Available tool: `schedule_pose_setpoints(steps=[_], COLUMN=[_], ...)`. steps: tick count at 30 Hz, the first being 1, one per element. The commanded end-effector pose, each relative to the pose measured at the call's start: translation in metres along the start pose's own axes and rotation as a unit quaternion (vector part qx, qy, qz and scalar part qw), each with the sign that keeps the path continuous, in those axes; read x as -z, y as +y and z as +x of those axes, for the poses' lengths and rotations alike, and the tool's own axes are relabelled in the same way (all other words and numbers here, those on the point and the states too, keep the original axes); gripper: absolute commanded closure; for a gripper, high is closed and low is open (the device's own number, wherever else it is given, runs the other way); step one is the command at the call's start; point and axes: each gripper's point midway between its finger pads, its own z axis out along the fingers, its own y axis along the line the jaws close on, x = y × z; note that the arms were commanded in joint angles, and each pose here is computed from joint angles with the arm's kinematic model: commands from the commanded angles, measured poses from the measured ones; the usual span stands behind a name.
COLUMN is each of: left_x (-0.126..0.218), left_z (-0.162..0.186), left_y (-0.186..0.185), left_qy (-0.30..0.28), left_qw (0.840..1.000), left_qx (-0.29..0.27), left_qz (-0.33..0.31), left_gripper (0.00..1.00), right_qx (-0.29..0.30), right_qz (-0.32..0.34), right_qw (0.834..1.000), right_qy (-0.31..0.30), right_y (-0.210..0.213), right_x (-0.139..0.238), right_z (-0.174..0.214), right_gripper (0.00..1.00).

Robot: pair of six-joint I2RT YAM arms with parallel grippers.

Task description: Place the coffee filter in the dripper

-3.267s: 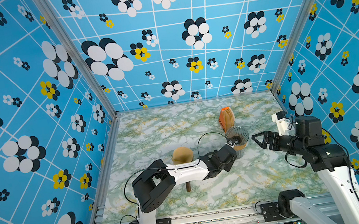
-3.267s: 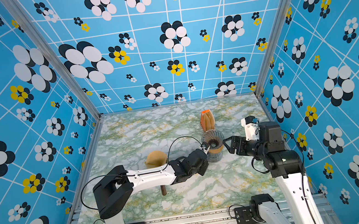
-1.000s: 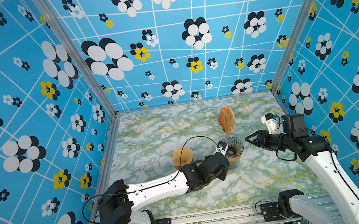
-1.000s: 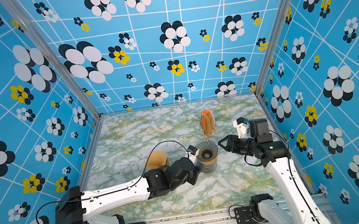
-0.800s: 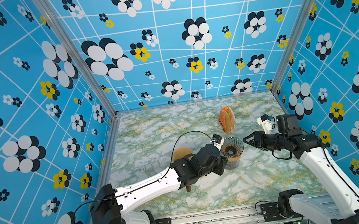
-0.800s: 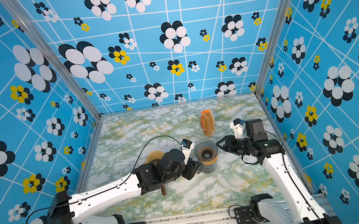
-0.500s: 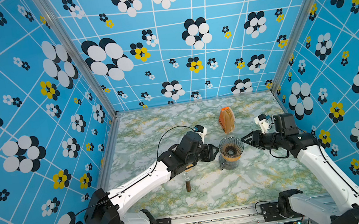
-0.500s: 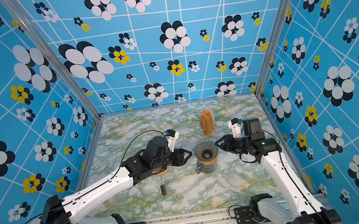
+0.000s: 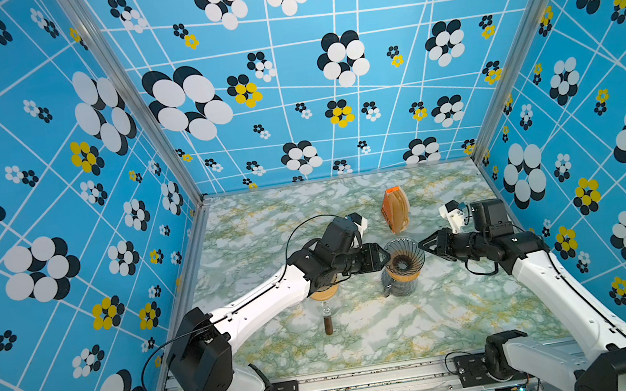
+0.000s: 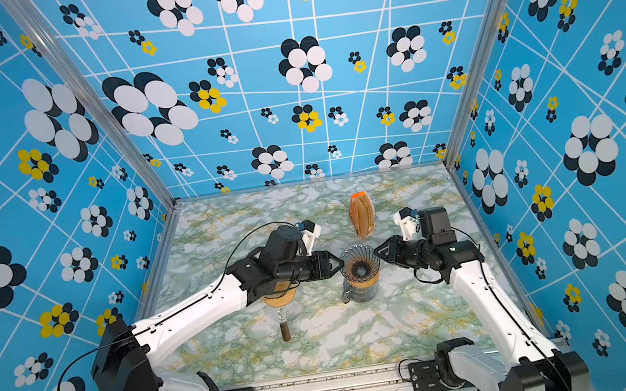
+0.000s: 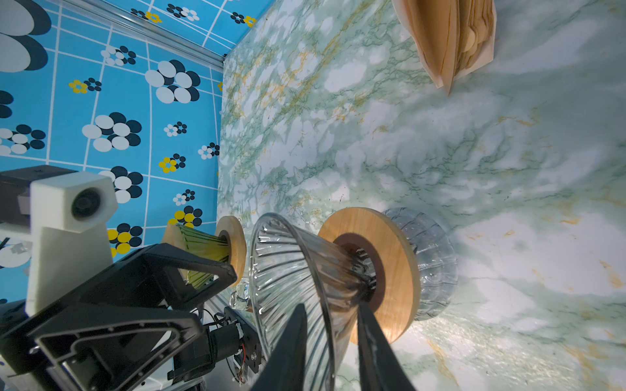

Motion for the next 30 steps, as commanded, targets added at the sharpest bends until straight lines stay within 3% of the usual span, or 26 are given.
schedule_pose_setpoints(steps=[1, 30], left_x=[-0.004, -0.019], left_z=[-0.006, -0.013], left_y=[-0.004, -0.020], left_qy=[0.008, 0.025], left_qw=[1.000, 0.999], left_qx=[0.012, 0.017], left_qz=[0.003, 0.022], left_gripper=[0.48, 0.51], right_qx=[-0.002, -0.017], right_qz=[0.000, 0.014], right_qw=[1.000, 1.000], right_qy=[-0.002, -0.004], right_y=[-0.002, -0.012], right_x=[-0.004, -0.011], right_z=[0.000, 0.000], right_gripper=[0.74, 0.85])
